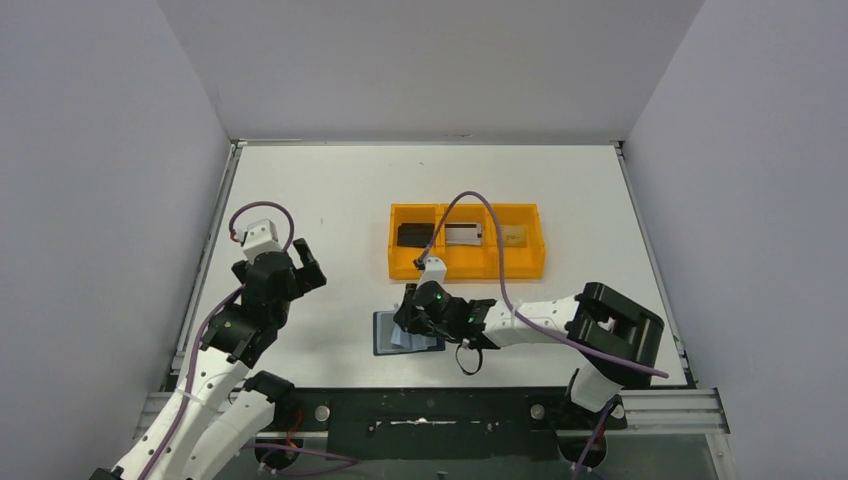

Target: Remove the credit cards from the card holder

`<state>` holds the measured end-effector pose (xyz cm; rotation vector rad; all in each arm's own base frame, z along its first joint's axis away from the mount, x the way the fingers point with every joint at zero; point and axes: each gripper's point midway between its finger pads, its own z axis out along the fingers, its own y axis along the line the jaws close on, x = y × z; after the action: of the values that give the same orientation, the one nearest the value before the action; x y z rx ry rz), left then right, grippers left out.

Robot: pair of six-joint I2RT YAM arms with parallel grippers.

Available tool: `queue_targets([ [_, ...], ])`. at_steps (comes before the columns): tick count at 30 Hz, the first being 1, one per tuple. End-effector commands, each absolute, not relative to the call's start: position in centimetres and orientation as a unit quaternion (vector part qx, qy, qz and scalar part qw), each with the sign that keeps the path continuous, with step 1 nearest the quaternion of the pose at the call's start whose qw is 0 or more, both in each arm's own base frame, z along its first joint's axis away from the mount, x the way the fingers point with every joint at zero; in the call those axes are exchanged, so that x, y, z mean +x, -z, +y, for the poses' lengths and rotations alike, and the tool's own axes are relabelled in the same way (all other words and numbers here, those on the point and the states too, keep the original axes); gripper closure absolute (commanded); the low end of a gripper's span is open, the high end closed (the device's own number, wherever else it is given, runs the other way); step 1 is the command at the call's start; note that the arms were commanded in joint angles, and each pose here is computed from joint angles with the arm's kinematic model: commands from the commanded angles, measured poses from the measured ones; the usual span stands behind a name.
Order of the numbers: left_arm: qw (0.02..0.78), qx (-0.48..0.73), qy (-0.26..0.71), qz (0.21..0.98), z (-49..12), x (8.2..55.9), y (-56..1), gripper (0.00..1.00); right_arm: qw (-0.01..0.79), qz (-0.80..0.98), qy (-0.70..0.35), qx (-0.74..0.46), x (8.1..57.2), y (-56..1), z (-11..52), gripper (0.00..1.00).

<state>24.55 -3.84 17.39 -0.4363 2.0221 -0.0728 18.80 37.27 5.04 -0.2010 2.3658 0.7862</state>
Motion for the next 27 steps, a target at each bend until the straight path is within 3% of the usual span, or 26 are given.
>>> queue_targets([
  [1,0.532,-0.184,0.044,0.825,-4.1,25.4,-18.8,0.09,0.336,0.847,-0.408,-0.061,19.7,-10.0,38.8,0.86],
  [18,0.53,-0.182,0.044,0.827,-4.1,25.4,-18.7,0.09,0.317,0.863,-0.392,0.011,19.5,-5.6,30.2,0.82],
  [27,0.526,-0.157,0.07,0.833,-5.4,25.6,-18.8,0.09,0.335,0.847,-0.411,0.023,19.8,-7.2,28.3,0.8],
])
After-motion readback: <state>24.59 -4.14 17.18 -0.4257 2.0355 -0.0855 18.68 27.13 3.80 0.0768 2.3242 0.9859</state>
